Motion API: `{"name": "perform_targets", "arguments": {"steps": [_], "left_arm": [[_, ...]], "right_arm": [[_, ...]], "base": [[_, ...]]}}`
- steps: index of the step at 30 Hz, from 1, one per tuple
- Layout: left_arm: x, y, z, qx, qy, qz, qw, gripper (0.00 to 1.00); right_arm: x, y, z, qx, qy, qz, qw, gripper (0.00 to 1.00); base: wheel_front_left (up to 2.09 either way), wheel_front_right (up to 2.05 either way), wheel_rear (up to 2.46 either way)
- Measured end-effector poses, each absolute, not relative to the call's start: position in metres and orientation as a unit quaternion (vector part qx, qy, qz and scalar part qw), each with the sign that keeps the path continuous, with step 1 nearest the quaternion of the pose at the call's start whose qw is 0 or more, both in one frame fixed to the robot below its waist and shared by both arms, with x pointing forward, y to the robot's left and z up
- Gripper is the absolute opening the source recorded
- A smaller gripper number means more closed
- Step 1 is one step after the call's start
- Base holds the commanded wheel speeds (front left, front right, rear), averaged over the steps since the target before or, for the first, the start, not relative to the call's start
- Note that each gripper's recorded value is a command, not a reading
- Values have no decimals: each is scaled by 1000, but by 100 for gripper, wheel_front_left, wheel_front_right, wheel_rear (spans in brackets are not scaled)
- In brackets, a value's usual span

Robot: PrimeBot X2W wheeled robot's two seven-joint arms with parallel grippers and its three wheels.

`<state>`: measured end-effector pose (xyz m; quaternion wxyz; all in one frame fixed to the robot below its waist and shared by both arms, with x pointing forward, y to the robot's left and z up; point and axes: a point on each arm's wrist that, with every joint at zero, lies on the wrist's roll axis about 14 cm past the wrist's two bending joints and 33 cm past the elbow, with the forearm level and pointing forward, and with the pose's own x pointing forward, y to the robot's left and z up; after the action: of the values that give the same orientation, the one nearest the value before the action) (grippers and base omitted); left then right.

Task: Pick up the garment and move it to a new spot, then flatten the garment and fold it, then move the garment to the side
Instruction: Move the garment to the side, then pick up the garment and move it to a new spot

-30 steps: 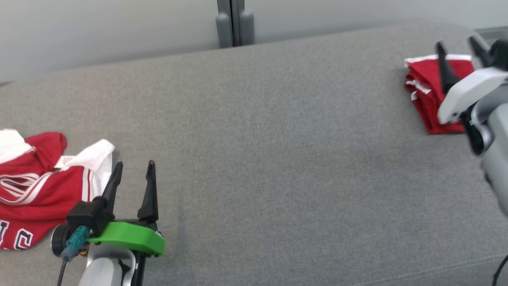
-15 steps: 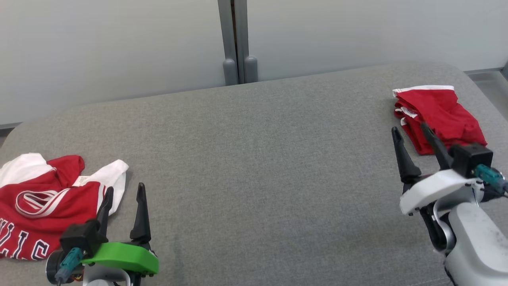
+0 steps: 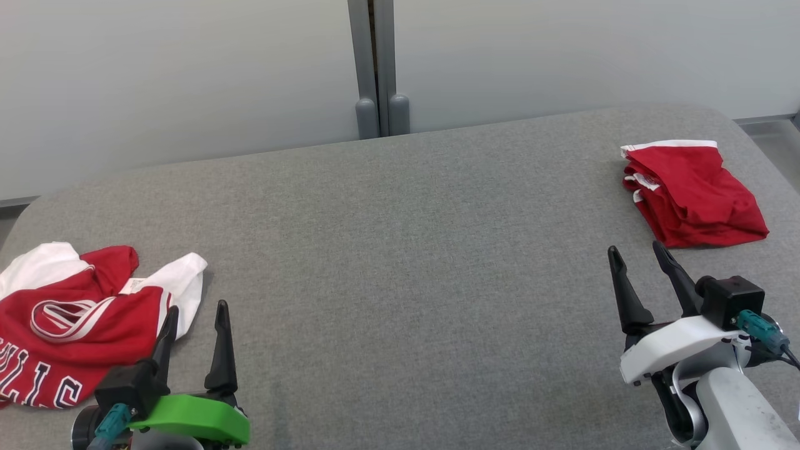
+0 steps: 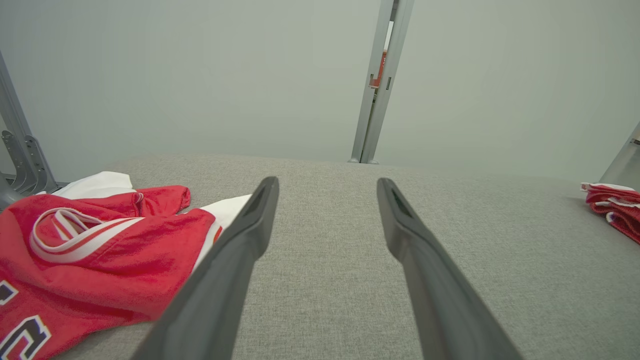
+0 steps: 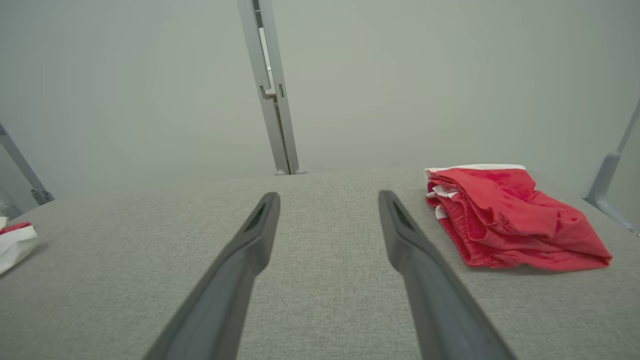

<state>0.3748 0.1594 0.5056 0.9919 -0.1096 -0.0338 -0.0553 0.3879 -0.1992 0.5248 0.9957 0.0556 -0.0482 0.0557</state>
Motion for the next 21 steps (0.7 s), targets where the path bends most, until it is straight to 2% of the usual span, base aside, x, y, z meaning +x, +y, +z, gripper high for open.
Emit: {"name": "perform_targets", "arguments": {"steps": [13,21], "left_arm": [[372,166,504,-108,-34,-44,993,100],[359,205,507,-99,-44,12,994,100]], "right_arm": [[390,-188,524,53,-47,70,995,100],[401,-143,522,62,-40,125,989,100]], "base": [[0,0,0],[0,0,0]]}}
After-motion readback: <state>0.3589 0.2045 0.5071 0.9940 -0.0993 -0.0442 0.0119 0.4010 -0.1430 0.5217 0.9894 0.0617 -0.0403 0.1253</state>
